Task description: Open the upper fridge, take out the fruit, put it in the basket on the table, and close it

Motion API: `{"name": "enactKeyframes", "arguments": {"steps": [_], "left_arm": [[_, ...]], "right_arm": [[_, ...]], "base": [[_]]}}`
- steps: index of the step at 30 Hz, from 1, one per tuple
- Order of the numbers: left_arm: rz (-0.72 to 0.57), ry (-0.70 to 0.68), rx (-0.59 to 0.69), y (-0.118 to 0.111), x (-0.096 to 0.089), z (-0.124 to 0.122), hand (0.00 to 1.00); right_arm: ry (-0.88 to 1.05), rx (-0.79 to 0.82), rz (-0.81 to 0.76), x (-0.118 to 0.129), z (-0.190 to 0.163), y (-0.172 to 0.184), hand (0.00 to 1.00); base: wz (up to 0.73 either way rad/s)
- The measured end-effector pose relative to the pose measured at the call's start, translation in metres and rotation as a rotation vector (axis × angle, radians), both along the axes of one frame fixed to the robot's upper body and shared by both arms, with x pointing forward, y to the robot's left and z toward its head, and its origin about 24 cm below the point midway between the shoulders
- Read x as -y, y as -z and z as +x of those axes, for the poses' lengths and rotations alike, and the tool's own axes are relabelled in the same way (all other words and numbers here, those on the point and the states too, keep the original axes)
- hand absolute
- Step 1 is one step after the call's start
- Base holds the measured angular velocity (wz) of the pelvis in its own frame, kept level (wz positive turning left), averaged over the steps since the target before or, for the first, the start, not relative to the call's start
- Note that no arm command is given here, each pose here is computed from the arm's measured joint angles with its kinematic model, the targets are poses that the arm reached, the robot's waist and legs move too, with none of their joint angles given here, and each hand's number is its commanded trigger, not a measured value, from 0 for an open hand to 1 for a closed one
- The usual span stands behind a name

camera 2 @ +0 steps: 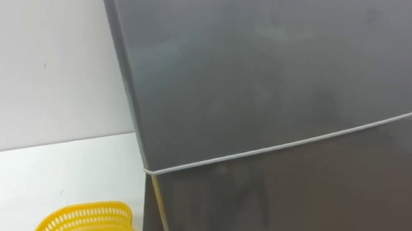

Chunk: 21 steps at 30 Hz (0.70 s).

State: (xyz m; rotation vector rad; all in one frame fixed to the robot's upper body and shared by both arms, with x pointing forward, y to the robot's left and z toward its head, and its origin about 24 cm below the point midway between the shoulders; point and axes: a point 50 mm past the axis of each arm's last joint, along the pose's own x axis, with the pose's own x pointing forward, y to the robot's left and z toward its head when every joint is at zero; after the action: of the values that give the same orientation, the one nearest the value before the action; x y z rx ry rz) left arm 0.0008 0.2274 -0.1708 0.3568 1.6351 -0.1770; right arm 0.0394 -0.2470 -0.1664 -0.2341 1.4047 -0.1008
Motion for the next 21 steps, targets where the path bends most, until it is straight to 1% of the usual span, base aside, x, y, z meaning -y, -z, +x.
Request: {"name": "enactKeyframes", "arguments": {"steps": [3, 6, 8, 10, 14, 16, 17, 19, 20, 21], "left_arm": [[0.004, -0.077, -0.003, 0.000, 0.000, -0.009, 0.00], [0.008, -0.151, -0.003, 0.000, 0.000, -0.014, 0.00], [0.024, -0.220, 0.008, 0.000, -0.001, -0.017, 0.00], [0.060, -0.337, 0.035, -0.001, -0.003, -0.020, 0.00], [0.128, -0.486, 0.082, -0.002, -0.007, -0.019, 0.00], [0.186, -0.673, 0.125, -0.003, -0.015, -0.018, 0.00], [0.199, -0.724, 0.137, -0.004, -0.017, -0.017, 0.00], [0.229, -0.911, 0.194, -0.005, -0.019, -0.012, 0.00], [0.234, -0.955, 0.204, -0.005, -0.020, -0.011, 0.00], [0.249, -1.047, 0.220, -0.005, -0.020, -0.011, 0.00]], "right_arm": [[0.008, -0.032, -0.002, 0.000, -0.006, 0.001, 0.00], [-0.022, -0.082, -0.010, 0.000, -0.012, 0.002, 0.00], [-0.053, -0.120, -0.017, 0.000, -0.019, 0.002, 0.00], [-0.088, -0.183, -0.028, 0.001, -0.030, 0.003, 0.00], [-0.096, -0.226, -0.031, 0.000, -0.035, 0.003, 0.00], [-0.111, -0.240, -0.031, 0.001, -0.034, 0.003, 0.00], [-0.111, -0.241, -0.031, 0.001, -0.035, 0.003, 0.00], [-0.112, -0.248, -0.033, 0.001, -0.036, 0.002, 0.00], [-0.111, -0.249, -0.033, 0.001, -0.036, 0.002, 0.00], [-0.109, -0.249, -0.034, 0.002, -0.035, 0.002, 0.00]], "base": [[0.03], [0.04], [0.04], [0.10], [0.04], [0.04], [0.00], [-0.04], [0.00], [0.00]]}}
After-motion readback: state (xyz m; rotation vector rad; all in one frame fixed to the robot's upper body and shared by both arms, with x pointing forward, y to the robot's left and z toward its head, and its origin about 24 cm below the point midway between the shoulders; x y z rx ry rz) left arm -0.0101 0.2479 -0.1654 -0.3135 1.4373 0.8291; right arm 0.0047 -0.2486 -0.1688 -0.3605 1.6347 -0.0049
